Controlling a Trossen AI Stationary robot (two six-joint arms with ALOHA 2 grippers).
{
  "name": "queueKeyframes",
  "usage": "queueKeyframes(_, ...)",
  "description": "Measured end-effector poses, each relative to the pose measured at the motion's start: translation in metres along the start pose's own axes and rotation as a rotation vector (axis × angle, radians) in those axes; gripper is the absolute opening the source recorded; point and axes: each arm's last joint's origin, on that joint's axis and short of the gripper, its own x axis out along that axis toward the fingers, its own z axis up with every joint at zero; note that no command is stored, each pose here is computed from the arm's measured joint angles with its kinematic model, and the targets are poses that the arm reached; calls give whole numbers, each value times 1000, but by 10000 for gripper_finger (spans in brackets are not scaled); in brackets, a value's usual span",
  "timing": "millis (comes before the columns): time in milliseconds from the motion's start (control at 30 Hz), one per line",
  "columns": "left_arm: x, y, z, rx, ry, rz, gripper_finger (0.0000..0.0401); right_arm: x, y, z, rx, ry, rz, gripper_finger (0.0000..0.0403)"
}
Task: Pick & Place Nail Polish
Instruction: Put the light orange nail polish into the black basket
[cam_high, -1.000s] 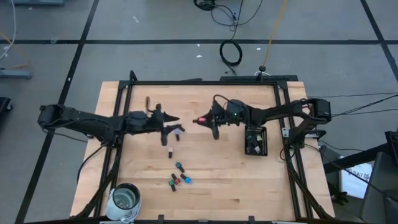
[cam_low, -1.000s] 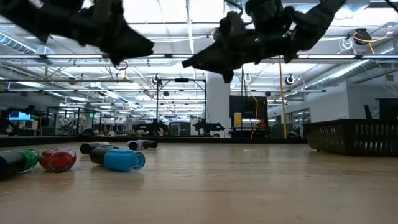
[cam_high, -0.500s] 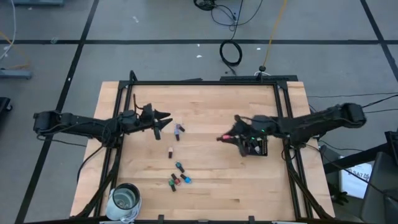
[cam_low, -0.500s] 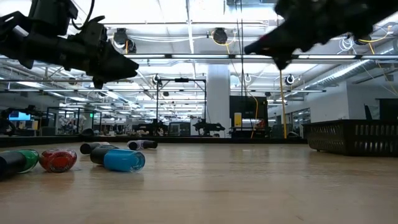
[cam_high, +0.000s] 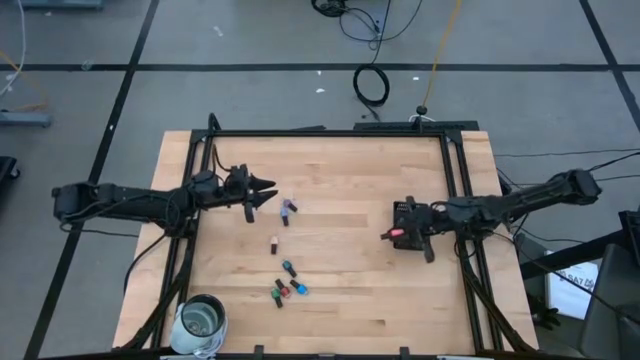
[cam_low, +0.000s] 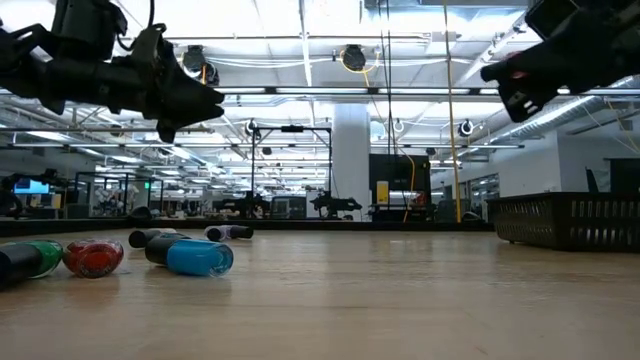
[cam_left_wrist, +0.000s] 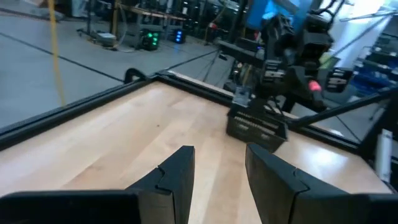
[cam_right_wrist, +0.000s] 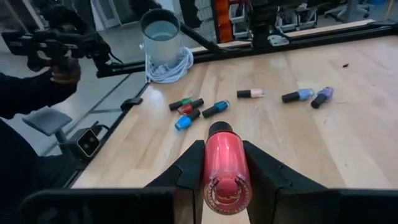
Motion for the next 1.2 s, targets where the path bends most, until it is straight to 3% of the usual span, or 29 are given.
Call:
queueKeyframes(200, -1, 10, -4, -57, 48, 65, 140, -23, -4, -8, 51, 62, -108, 65)
queueKeyframes(433, -1, 11, -8, -91, 89, 82, 141, -43, -15, -32, 187, 213, -397, 65)
queueKeyframes(633, -1, 12, -7, -85, 79, 103, 141, -41, -17, -34, 229, 219, -446, 65)
queueKeyframes(1200, -1, 12, -8, -66, 87, 116, 141, -34, -24, -54, 519, 334, -693, 66)
